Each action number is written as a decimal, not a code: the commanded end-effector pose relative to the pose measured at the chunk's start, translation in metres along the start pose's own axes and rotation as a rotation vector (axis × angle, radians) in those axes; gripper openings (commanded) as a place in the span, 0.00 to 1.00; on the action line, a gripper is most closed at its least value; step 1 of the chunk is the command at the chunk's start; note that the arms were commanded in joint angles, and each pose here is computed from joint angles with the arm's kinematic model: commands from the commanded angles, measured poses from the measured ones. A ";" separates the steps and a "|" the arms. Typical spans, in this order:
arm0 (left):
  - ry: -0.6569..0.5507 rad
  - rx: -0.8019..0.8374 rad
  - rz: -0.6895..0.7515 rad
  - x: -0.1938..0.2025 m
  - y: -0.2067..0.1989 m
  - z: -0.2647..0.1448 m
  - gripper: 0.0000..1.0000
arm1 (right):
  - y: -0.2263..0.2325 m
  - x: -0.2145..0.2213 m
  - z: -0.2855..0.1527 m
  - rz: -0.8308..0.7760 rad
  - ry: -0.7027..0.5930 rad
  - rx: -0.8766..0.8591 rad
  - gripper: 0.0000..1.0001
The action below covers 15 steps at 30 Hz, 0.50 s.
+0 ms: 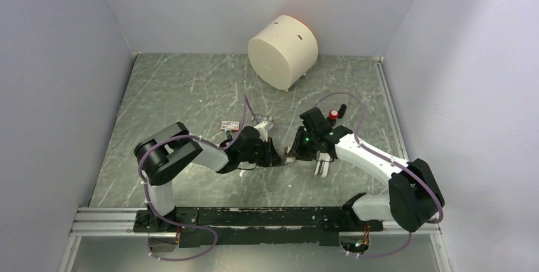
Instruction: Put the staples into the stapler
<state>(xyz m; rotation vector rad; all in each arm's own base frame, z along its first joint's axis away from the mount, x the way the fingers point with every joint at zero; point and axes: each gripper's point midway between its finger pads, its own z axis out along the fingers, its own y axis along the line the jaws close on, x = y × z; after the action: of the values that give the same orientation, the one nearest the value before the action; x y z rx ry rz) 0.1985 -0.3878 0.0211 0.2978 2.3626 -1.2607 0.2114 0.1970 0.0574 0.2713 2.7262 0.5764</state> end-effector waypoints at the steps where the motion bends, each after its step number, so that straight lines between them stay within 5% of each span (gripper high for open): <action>1: 0.043 -0.076 0.073 0.018 0.020 0.000 0.05 | 0.005 -0.021 -0.013 -0.035 -0.021 -0.006 0.18; 15: 0.094 -0.075 0.110 0.031 0.022 -0.002 0.05 | -0.016 -0.064 -0.011 -0.103 -0.071 0.059 0.30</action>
<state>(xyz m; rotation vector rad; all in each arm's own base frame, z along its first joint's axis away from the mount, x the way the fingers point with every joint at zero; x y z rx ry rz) 0.1983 -0.3891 0.0200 0.3767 2.3272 -1.2243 0.2397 0.1750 0.0743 0.2142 2.7285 0.5253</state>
